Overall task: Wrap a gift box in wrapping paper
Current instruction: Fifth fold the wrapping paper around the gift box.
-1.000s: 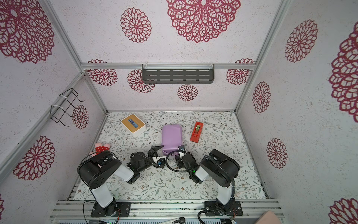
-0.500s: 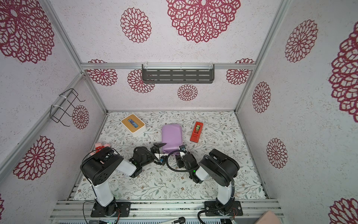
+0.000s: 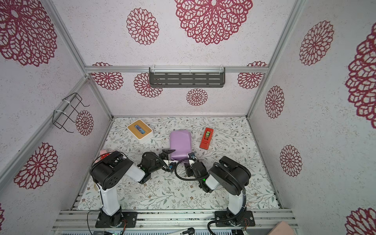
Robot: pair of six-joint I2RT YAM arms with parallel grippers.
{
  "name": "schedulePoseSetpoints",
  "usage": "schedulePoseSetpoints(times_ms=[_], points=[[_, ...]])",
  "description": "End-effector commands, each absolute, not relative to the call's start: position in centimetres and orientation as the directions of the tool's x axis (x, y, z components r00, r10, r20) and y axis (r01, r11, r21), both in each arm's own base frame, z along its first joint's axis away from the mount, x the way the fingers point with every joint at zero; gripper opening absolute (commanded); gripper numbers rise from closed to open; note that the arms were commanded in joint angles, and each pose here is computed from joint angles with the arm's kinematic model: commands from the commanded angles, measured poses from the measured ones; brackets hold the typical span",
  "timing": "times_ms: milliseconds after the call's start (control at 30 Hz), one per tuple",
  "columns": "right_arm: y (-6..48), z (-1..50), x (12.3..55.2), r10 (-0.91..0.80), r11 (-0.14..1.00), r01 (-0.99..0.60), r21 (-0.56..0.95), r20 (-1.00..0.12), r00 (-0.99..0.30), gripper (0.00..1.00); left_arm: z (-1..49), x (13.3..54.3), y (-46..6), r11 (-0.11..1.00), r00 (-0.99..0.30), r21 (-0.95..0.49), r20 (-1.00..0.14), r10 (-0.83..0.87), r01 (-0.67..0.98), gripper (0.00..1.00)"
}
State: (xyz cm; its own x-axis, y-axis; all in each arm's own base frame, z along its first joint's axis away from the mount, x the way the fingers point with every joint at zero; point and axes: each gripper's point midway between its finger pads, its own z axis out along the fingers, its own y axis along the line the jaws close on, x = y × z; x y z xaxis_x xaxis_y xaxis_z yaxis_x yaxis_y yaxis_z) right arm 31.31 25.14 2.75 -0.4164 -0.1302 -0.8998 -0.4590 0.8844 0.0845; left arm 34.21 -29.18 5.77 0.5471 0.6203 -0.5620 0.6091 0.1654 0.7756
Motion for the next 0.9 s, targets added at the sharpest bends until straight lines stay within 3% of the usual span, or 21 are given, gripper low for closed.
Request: schedulePoseSetpoints(times_ms=[0,367,700,867], points=[[25.4,3.7,31.7,-0.077,0.883,-0.454,0.122,-0.915,-0.397,0.57,4.5,34.5,-29.5,0.132,0.560,0.777,-0.549,0.621,0.615,0.98],[25.7,4.0,31.8,-0.061,0.878,-0.459,0.139,-0.917,-0.394,0.56,3.1,34.9,-29.4,0.111,0.548,0.777,-0.529,0.648,0.619,0.98],[25.5,4.4,31.7,-0.059,0.879,-0.457,0.138,-0.918,-0.392,0.56,2.2,34.5,-29.1,0.086,0.536,0.764,-0.523,0.663,0.639,0.76],[24.2,4.5,30.9,-0.069,0.888,-0.444,0.125,-0.916,-0.396,0.62,2.0,34.4,-29.1,0.080,0.532,0.756,-0.527,0.662,0.649,0.70]])
